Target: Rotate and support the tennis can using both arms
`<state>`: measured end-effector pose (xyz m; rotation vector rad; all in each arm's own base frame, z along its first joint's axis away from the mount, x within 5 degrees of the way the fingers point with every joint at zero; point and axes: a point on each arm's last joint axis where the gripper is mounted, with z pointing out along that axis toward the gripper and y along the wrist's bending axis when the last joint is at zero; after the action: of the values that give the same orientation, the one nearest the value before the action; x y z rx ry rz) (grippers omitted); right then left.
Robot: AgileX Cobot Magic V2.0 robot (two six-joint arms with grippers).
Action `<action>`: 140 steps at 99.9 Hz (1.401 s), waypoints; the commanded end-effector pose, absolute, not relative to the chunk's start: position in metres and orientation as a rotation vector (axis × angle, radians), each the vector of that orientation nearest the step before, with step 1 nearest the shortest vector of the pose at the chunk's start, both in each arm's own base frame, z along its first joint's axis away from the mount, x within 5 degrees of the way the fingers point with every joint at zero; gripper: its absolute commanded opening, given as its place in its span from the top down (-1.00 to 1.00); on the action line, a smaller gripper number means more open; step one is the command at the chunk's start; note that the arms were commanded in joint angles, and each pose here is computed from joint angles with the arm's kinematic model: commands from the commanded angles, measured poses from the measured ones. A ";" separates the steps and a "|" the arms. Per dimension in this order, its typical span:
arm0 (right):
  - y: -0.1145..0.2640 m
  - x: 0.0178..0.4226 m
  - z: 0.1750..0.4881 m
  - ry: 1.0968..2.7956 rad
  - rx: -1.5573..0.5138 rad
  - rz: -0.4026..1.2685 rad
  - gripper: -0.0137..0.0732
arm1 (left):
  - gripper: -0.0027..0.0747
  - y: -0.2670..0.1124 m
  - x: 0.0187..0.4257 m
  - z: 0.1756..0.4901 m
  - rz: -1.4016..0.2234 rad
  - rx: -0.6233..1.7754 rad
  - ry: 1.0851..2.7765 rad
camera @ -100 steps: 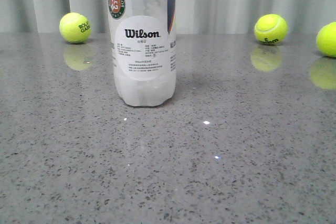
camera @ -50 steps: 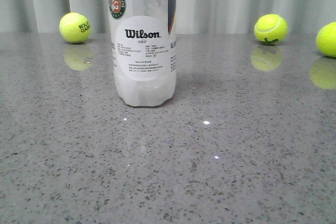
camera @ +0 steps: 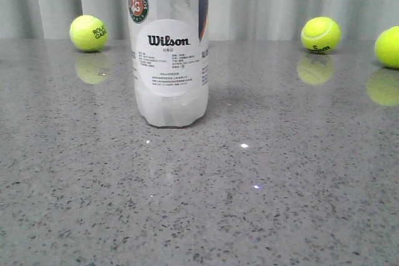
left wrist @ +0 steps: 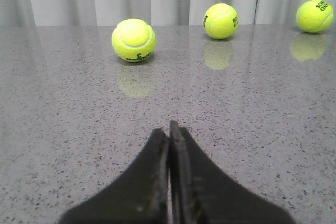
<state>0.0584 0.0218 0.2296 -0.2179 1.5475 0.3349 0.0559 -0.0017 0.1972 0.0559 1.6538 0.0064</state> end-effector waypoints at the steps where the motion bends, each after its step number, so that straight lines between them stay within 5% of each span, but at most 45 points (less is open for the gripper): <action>1: 0.015 0.061 0.237 1.406 -0.138 0.234 0.83 | 0.98 -0.002 0.055 0.191 -0.009 0.039 1.587; 31: -0.001 0.055 0.210 1.436 -0.007 -0.051 0.83 | 0.98 -0.002 0.055 0.191 -0.009 0.039 1.587; 140: -0.002 0.055 0.204 1.490 0.000 -0.062 0.83 | 0.98 -0.002 0.055 0.191 -0.009 0.039 1.587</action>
<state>0.0567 -0.0022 0.1973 0.0048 1.5846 -0.0525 0.0558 -0.0017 0.1970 0.0560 1.6562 0.0064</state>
